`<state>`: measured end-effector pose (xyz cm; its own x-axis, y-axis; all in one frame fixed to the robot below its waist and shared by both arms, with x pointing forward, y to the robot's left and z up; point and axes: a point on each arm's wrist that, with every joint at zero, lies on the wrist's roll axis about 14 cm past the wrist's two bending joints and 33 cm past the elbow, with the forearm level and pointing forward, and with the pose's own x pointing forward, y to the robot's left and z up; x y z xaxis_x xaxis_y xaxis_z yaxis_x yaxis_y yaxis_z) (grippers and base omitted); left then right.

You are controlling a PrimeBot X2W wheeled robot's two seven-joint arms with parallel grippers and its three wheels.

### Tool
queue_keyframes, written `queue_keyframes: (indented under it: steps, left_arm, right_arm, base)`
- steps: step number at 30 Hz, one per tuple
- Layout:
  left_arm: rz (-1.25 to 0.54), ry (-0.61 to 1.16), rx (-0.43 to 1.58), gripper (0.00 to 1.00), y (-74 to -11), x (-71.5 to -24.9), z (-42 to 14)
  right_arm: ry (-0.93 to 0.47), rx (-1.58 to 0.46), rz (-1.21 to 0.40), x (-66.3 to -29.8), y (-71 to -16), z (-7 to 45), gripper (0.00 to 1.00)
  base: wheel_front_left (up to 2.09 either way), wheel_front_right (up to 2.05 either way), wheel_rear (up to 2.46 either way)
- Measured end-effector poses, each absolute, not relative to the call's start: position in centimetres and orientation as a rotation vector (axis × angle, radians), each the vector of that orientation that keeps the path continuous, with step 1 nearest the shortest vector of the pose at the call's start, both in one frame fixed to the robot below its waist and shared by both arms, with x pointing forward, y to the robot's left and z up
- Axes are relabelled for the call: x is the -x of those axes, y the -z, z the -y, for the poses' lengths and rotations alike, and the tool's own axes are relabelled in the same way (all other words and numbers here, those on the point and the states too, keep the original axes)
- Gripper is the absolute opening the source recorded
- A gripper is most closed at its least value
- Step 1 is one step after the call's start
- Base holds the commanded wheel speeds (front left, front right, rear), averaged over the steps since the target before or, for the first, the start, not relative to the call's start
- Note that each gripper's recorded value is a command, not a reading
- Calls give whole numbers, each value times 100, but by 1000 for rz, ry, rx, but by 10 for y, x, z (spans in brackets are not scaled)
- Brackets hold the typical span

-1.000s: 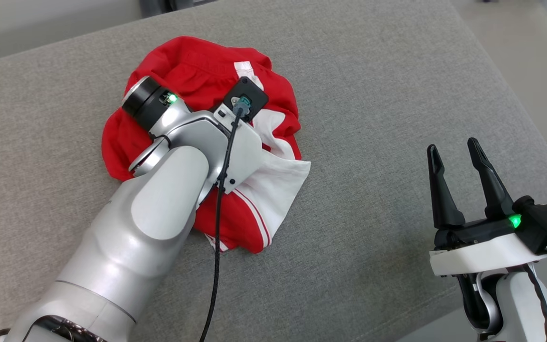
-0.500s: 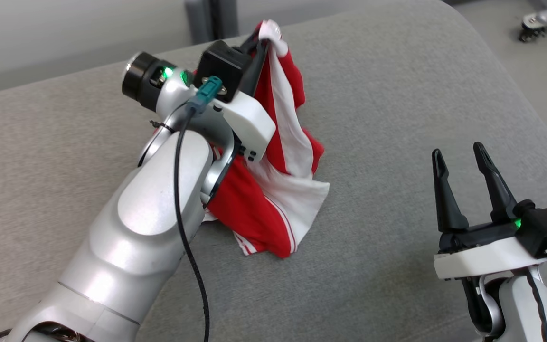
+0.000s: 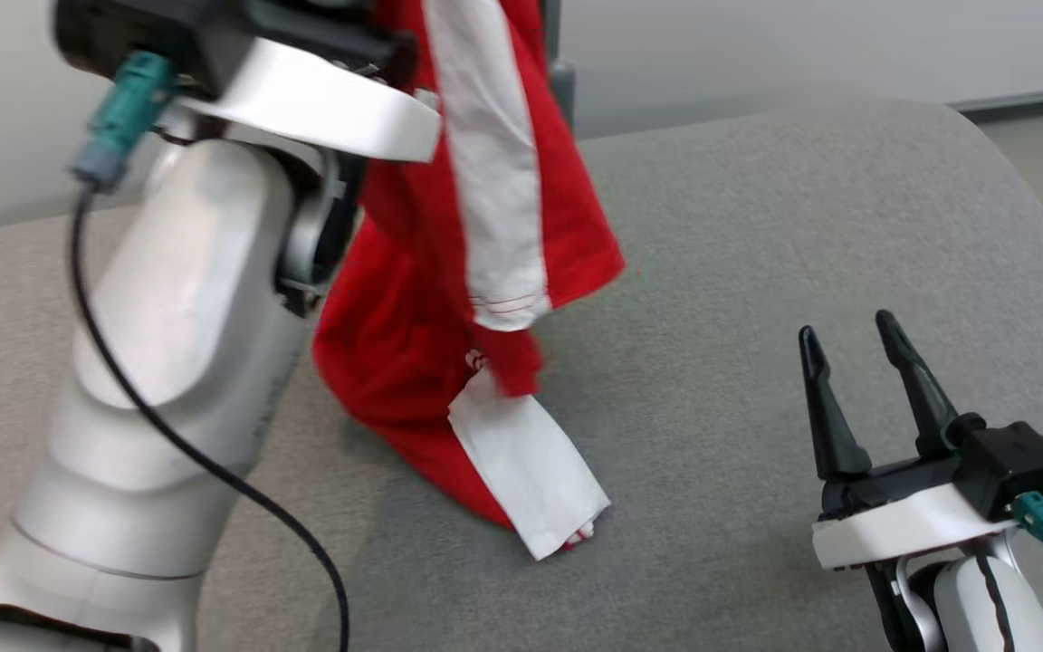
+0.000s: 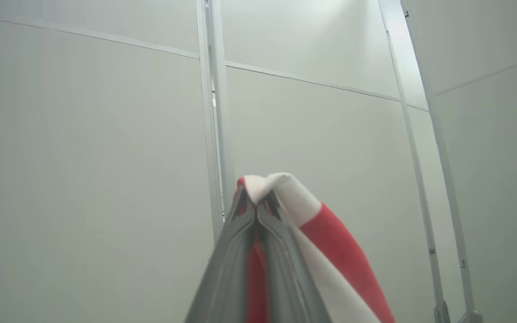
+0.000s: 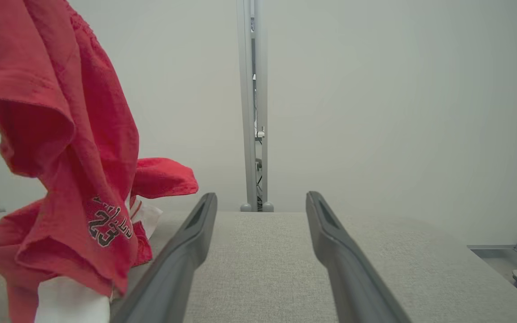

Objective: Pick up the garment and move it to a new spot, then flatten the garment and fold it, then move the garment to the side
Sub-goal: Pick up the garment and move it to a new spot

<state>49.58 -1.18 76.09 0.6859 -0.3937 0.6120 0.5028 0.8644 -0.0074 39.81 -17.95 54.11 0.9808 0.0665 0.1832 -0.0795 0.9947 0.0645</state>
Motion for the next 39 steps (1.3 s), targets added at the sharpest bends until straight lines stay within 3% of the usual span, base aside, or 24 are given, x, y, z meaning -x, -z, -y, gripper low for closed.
queue_keyframes:
  steps: [10, 18, 22, 32, 39]
  left_arm:
    - [747, 334, 59, 0, -810, -486, -76]
    - [698, 50, -88, 0, -800, -494, -203]
    - [667, -7, -111, 0, -788, -488, -239]
    - [409, -101, -208, 0, -711, -490, -296]
    - [42, -236, -215, 0, -586, -479, -352]
  right_arm:
    - [-150, -89, 199, -399, -547, 153, 100]
    - [-162, -95, 192, -402, -544, 148, 100]
    - [-172, -92, 182, -407, -540, 144, 100]
    - [-223, -108, 166, -423, -533, 125, 100]
    - [-257, -116, 148, -430, -526, 112, 100]
  base:
    - [0, 0, 0]
    - [0, 0, 0]
    - [0, 0, 0]
    - [0, 0, 0]
    - [0, 0, 0]
